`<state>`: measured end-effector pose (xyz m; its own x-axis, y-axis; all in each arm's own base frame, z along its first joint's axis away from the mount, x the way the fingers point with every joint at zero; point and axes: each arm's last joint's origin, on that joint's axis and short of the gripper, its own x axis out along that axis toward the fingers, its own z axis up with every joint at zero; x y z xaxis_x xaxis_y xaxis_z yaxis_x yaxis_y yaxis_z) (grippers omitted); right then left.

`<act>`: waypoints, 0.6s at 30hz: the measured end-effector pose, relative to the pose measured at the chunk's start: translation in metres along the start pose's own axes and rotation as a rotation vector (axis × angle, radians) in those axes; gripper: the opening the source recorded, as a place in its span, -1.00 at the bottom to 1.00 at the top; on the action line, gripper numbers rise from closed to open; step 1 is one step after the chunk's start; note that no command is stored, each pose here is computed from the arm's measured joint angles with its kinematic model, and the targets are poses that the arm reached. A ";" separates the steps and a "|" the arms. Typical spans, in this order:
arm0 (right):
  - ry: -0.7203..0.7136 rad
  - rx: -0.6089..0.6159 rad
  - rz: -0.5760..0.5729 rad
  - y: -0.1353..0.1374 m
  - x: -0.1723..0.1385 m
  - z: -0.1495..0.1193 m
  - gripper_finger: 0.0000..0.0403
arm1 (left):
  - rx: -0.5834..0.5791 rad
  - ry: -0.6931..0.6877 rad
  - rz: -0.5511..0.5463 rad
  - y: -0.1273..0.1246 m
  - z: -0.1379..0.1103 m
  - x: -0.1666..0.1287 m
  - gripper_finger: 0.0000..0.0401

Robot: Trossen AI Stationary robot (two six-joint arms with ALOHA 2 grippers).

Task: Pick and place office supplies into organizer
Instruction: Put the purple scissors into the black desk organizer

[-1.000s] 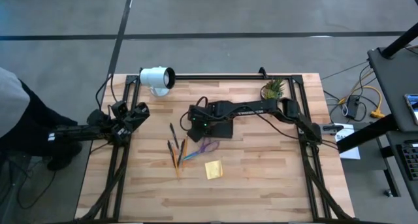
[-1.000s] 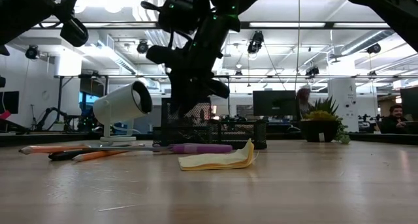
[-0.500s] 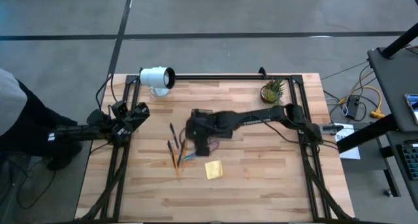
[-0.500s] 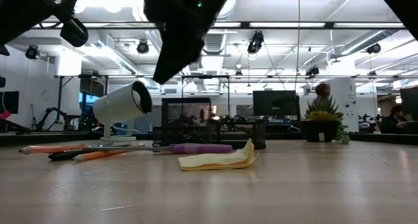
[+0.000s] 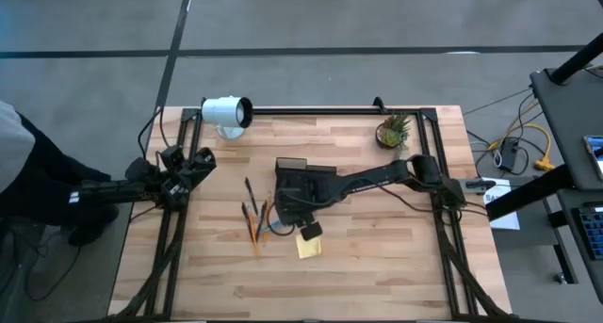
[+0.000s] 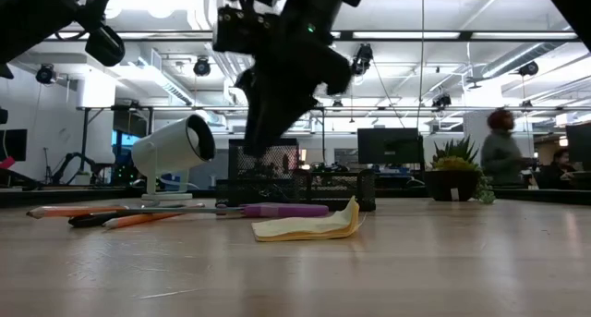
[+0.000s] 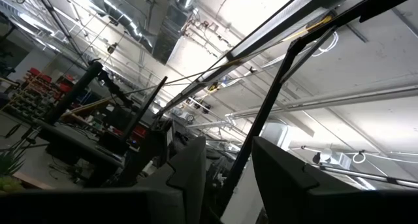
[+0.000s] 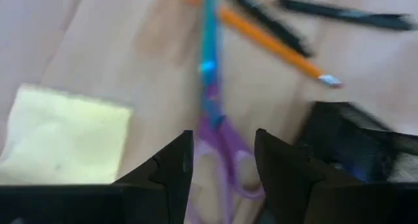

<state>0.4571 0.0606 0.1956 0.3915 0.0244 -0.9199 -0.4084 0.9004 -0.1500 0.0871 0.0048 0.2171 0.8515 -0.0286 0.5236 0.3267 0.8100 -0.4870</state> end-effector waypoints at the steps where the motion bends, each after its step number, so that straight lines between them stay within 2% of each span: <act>1: -0.001 -0.020 0.007 0.003 0.002 0.000 -0.22 | 0.000 0.000 0.001 0.000 0.000 0.000 -0.45; 8: -0.081 -0.045 -0.021 0.006 0.018 0.004 0.00 | 0.000 0.001 0.000 0.000 0.000 0.000 -0.45; 13: -0.068 -0.029 -0.018 0.006 0.039 0.004 0.17 | 0.000 -0.001 -0.001 0.000 0.000 0.000 -0.45; 18: -0.040 0.077 -0.015 -0.002 0.050 -0.001 0.22 | 0.000 0.000 0.001 0.000 0.000 0.000 -0.46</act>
<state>0.4763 0.0599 0.1493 0.4306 0.0261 -0.9022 -0.3377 0.9316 -0.1342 0.0871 0.0048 0.2170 0.8519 -0.0282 0.5230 0.3262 0.8098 -0.4877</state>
